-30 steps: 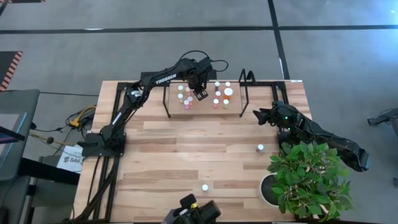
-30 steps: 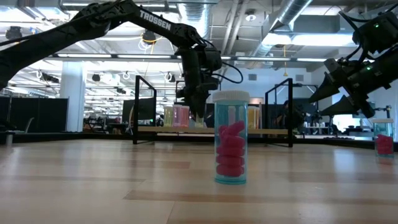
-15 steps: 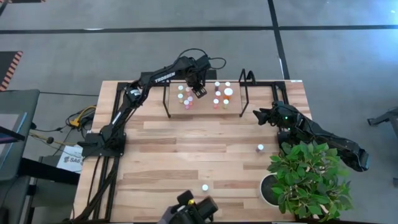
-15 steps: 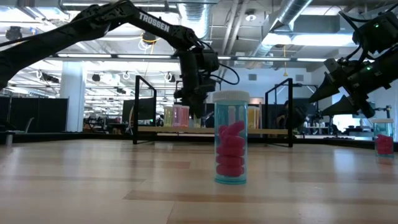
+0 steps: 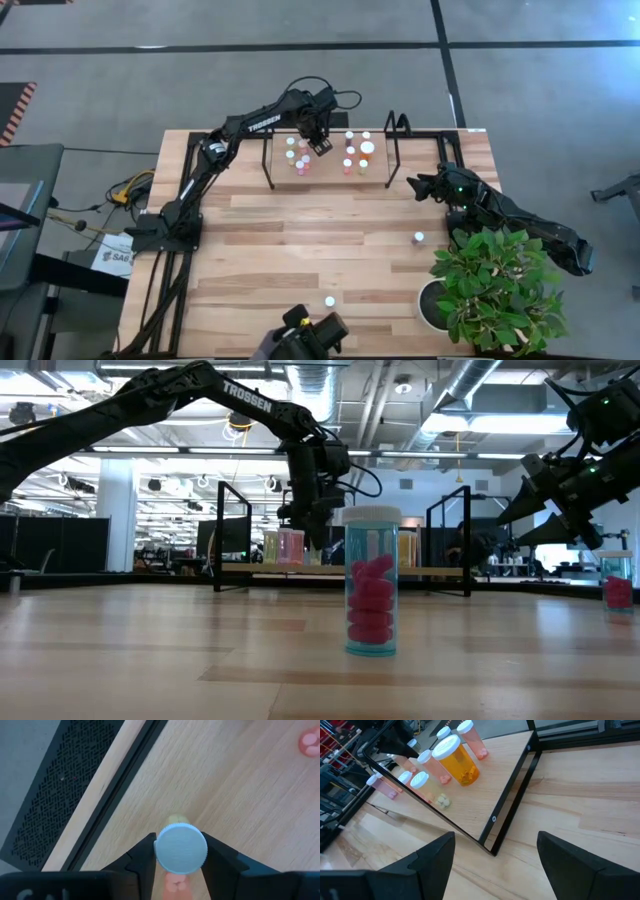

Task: Pick and place medicine bottles onto shelf by color
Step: Put the yellow pill bottle on the shelf, then put the blue pill bottle on the shelf

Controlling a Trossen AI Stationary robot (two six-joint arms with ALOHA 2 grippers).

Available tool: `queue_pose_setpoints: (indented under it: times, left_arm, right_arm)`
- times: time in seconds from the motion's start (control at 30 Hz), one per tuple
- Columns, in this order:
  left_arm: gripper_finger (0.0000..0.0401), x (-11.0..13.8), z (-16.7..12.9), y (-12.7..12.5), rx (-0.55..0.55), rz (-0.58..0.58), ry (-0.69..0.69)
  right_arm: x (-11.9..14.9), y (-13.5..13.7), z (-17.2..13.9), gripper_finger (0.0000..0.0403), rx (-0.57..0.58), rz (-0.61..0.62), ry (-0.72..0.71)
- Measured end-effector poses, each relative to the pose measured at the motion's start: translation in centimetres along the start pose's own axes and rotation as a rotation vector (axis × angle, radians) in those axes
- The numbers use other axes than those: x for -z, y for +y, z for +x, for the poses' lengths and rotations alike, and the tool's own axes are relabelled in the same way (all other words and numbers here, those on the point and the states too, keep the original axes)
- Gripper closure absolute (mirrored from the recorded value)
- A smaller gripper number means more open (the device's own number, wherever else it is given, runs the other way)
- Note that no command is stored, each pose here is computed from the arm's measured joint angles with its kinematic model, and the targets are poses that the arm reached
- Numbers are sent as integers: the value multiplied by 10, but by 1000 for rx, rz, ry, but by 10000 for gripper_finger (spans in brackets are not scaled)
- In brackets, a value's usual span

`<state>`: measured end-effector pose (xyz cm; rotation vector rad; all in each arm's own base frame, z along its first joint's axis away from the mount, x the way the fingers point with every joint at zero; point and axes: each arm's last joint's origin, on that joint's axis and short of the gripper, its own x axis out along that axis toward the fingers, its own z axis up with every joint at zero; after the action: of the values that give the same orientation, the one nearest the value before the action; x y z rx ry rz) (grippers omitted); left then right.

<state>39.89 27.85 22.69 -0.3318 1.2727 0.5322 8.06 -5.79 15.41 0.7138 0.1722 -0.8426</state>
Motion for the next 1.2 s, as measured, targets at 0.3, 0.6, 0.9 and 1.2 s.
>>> queue_pose_setpoints:
  times: [0.3,0.6,0.9,1.2]
  left_arm:
    - [209,0,0,0,9,-26,2]
    - [138,-3,-19,1,10,-29,-11]
    - [94,2,-54,0,-10,-62,-42]
    - [85,14,-123,-53,10,-76,-188]
  right_arm:
    - [0,0,0,97,0,0,0]
    - [0,0,0,97,0,0,0]
    - [0,0,0,97,0,0,0]
    - [0,0,0,97,1,0,-1]
